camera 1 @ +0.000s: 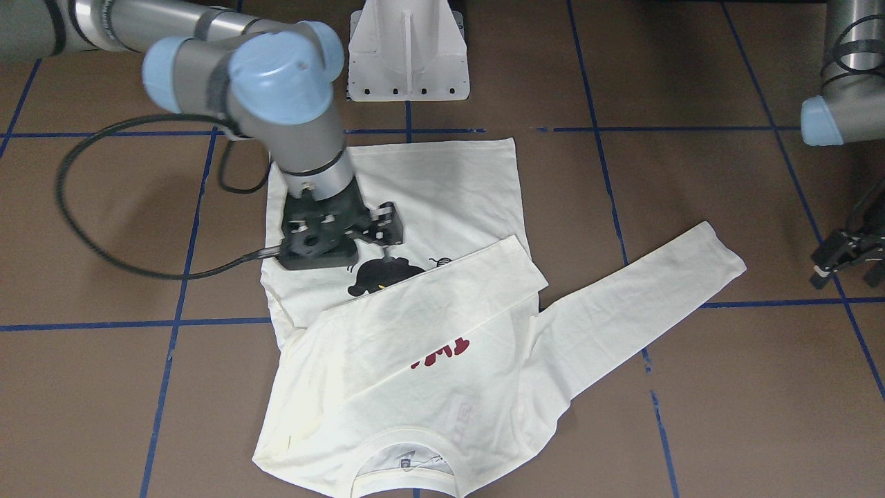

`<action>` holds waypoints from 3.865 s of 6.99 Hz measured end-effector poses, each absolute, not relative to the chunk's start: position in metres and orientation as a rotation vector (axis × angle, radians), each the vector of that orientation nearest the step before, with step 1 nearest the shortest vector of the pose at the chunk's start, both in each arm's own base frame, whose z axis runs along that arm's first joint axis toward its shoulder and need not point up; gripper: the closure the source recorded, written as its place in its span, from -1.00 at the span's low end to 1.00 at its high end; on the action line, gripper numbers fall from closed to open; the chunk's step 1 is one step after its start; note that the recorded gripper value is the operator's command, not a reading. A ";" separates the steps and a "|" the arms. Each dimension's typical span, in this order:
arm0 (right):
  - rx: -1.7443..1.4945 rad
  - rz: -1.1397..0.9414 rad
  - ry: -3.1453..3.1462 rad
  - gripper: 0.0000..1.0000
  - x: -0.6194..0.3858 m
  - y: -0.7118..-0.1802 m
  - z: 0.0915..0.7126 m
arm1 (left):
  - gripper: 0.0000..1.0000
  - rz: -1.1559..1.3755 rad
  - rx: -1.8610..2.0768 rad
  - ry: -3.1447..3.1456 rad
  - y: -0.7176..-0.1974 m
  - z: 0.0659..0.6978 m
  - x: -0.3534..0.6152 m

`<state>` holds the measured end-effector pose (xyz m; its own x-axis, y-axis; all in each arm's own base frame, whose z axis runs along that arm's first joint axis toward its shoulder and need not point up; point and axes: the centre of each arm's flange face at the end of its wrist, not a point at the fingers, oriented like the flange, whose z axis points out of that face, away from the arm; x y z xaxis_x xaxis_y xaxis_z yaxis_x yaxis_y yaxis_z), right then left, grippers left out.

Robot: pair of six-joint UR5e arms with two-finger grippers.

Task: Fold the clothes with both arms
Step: 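Release the sleeve near the far sleeve and raise the right gripper away, then lower the left gripper to the cuff of the sleeve nearest it and grasp, then carry the sleeve with the left gripper across the shirt front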

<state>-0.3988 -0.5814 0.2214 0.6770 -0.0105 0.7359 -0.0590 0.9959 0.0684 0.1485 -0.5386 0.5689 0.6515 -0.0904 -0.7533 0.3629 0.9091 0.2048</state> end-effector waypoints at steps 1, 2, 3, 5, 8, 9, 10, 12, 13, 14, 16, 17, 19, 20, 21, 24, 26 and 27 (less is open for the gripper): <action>0.062 -0.005 -0.817 -1.00 -0.352 -0.592 0.266 | -1.00 -0.338 0.319 0.839 -0.516 0.565 0.178; 0.051 -0.031 -0.811 -1.00 -0.320 -0.597 0.298 | -1.00 -0.394 0.291 0.834 -0.497 0.566 0.211; 0.048 -0.052 -0.804 -1.00 -0.302 -0.597 0.321 | -1.00 -0.421 0.268 0.822 -0.482 0.571 0.236; 0.044 -0.064 -0.798 -1.00 -0.293 -0.594 0.338 | -1.00 -0.410 0.229 0.795 -0.460 0.586 0.257; 0.044 -0.062 -0.798 -1.00 -0.292 -0.594 0.339 | -0.98 -0.403 0.199 0.770 -0.453 0.604 0.264; 0.044 -0.061 -0.798 -1.00 -0.293 -0.593 0.339 | -0.95 -0.403 0.195 0.764 -0.453 0.608 0.264; 0.044 -0.061 -0.799 -1.00 -0.293 -0.593 0.338 | -0.67 -0.403 0.193 0.762 -0.453 0.609 0.264; 0.045 -0.062 -0.802 -1.00 -0.293 -0.592 0.337 | 0.01 -0.409 0.190 0.764 -0.453 0.609 0.264; 0.044 -0.064 -0.807 -1.00 -0.293 -0.591 0.335 | 0.19 -0.411 0.190 0.765 -0.453 0.609 0.264; 0.044 -0.065 -0.811 -1.00 -0.293 -0.590 0.334 | 0.41 -0.413 0.190 0.765 -0.453 0.609 0.264; 0.046 -0.067 -0.815 -1.00 -0.292 -0.589 0.333 | 0.85 -0.413 0.191 0.769 -0.453 0.608 0.264; 0.045 -0.067 -0.814 -1.00 -0.292 -0.589 0.333 | 1.00 -0.412 0.191 0.771 -0.453 0.607 0.265; 0.045 -0.068 -0.814 -1.00 -0.292 -0.589 0.334 | 1.00 -0.410 0.196 0.780 -0.453 0.601 0.265; 0.044 -0.068 -0.812 -1.00 -0.291 -0.587 0.336 | 1.00 -0.405 0.206 0.797 -0.453 0.589 0.265; 0.040 -0.067 -0.809 -1.00 -0.287 -0.583 0.342 | 1.00 -0.392 0.209 0.823 -0.453 0.570 0.266; 0.021 -0.033 -0.787 -1.00 -0.250 -0.555 0.381 | 1.00 -0.358 0.232 0.894 -0.494 0.485 0.287; 0.012 -0.010 -0.769 -1.00 -0.215 -0.525 0.433 | 1.00 -0.317 0.262 0.863 -0.565 0.350 0.322; 0.020 -0.001 -0.775 -1.00 -0.199 -0.512 0.459 | 1.00 -0.299 0.271 0.875 -0.581 0.289 0.331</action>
<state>-0.1986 -0.5117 0.4588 0.7143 -0.0081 0.6998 -0.0067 0.9998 0.0184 0.3309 -0.5809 0.2894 0.6045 -0.1450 -0.7833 0.3648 0.9245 0.1103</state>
